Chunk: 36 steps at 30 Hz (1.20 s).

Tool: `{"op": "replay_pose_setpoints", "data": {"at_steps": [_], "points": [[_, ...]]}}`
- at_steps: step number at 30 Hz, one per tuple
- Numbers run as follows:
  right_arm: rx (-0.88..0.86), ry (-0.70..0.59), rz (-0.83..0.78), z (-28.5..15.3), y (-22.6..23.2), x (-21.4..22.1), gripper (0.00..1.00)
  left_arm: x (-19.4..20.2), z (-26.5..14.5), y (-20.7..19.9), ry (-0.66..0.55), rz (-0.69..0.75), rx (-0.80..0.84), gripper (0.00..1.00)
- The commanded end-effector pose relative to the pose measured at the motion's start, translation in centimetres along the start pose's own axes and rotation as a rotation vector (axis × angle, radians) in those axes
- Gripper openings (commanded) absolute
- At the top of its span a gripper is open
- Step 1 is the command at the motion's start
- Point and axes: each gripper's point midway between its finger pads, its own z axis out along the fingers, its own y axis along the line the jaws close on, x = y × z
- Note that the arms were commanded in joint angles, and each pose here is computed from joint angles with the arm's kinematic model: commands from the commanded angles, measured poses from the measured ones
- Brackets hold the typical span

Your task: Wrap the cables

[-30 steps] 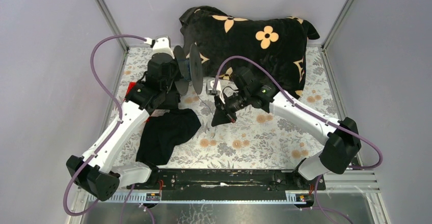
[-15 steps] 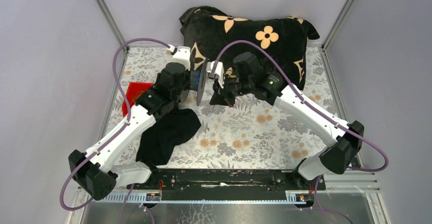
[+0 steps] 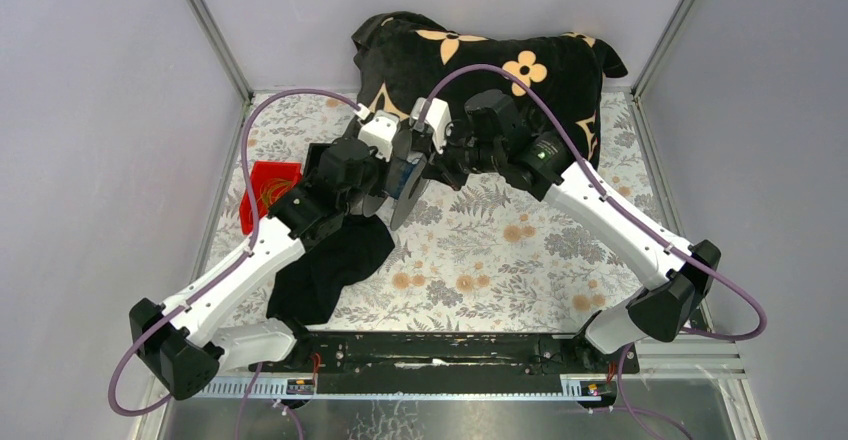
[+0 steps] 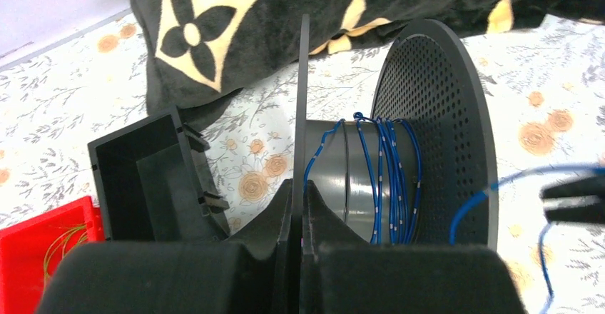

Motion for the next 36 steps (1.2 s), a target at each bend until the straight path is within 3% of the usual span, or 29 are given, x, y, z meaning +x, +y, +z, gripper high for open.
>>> {"op": "replay_pose_setpoints", "data": {"at_steps": [1,13,24,36], "points": [[0.100,-0.035,-0.003,-1.1,-2.3,-1.6,0.00,-2.8,-1.0,-1.5,-0.117,0.023,0.085,0.00],[0.187,-0.006,-0.127,-2.7,-4.0,-1.5,0.02,-1.7,-1.6,-2.9,-0.097,0.063,0.176,0.00],[0.231,0.065,-0.361,-4.4,-5.1,-0.2,0.02,-0.7,-2.2,-4.8,-0.074,0.106,0.293,0.00],[0.208,0.154,-0.518,-4.7,-5.5,1.4,0.02,0.0,-2.5,-5.9,-0.060,0.131,0.361,0.00]]}}
